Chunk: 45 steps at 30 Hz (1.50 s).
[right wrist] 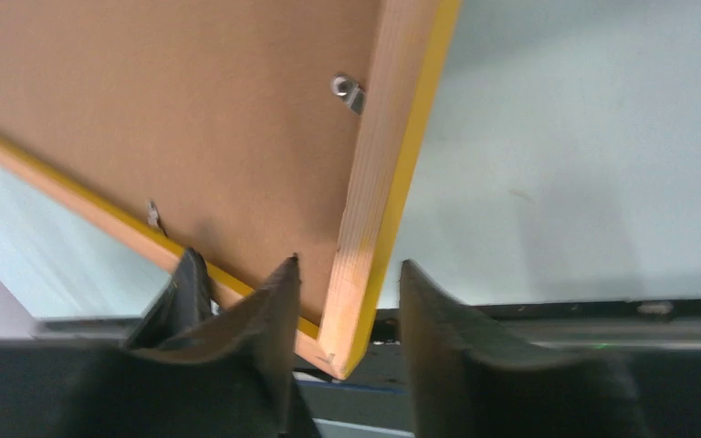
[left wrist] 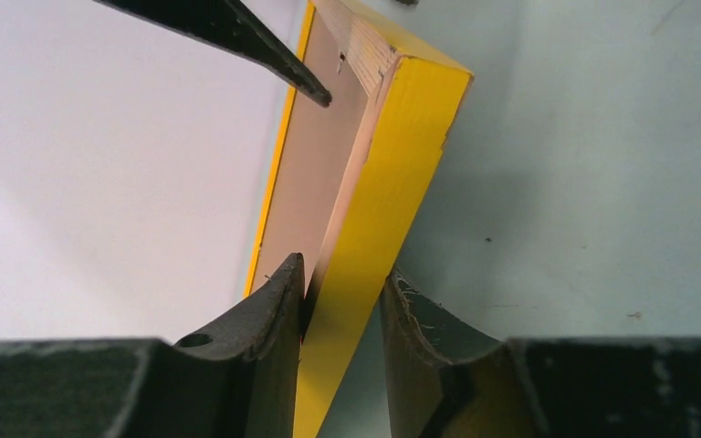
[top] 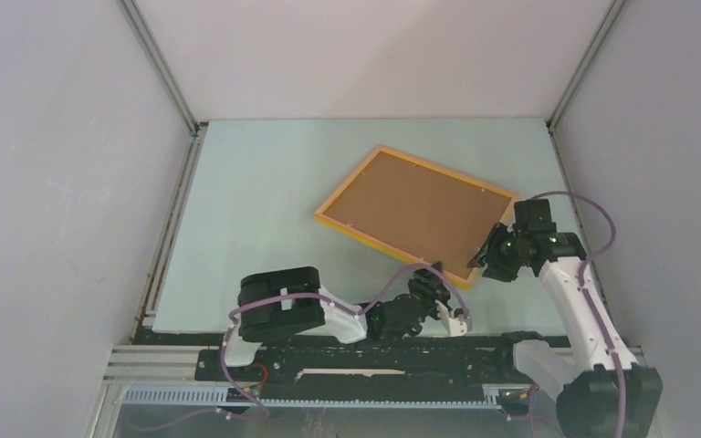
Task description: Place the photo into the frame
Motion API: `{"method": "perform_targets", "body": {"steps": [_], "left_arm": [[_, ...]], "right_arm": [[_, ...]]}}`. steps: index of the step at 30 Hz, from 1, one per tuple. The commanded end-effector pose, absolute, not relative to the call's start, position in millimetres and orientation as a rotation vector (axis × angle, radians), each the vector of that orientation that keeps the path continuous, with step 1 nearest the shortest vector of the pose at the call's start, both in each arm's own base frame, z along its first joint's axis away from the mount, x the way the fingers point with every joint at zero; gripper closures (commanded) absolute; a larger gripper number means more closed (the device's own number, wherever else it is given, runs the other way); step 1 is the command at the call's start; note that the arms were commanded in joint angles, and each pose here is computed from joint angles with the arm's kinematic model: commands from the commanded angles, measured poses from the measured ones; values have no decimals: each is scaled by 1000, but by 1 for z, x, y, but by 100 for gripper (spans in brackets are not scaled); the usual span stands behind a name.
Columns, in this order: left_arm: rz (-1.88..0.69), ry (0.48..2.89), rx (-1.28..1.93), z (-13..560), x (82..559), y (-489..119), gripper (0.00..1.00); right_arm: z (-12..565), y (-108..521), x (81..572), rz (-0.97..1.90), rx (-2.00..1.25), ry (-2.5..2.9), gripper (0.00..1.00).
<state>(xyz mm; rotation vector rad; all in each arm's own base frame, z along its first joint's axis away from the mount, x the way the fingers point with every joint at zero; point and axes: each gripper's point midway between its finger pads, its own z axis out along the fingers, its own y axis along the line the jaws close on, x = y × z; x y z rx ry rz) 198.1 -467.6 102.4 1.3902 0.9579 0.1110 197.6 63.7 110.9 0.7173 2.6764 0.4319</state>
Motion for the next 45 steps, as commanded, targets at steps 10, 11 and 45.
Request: {"method": "perform_targets", "body": {"steps": [10,11,45], "left_arm": [[-35,1229,1139,231,211,-431,100],[-46,1246,1128,237,212,-428,100],[-1074,1378,103,444,258,-283,100]], "right_arm": [[283,63,208,505,341,2194,1],[295,64,205,509,331,2169,1],[339,83,182,661,297,2123,7]]}}
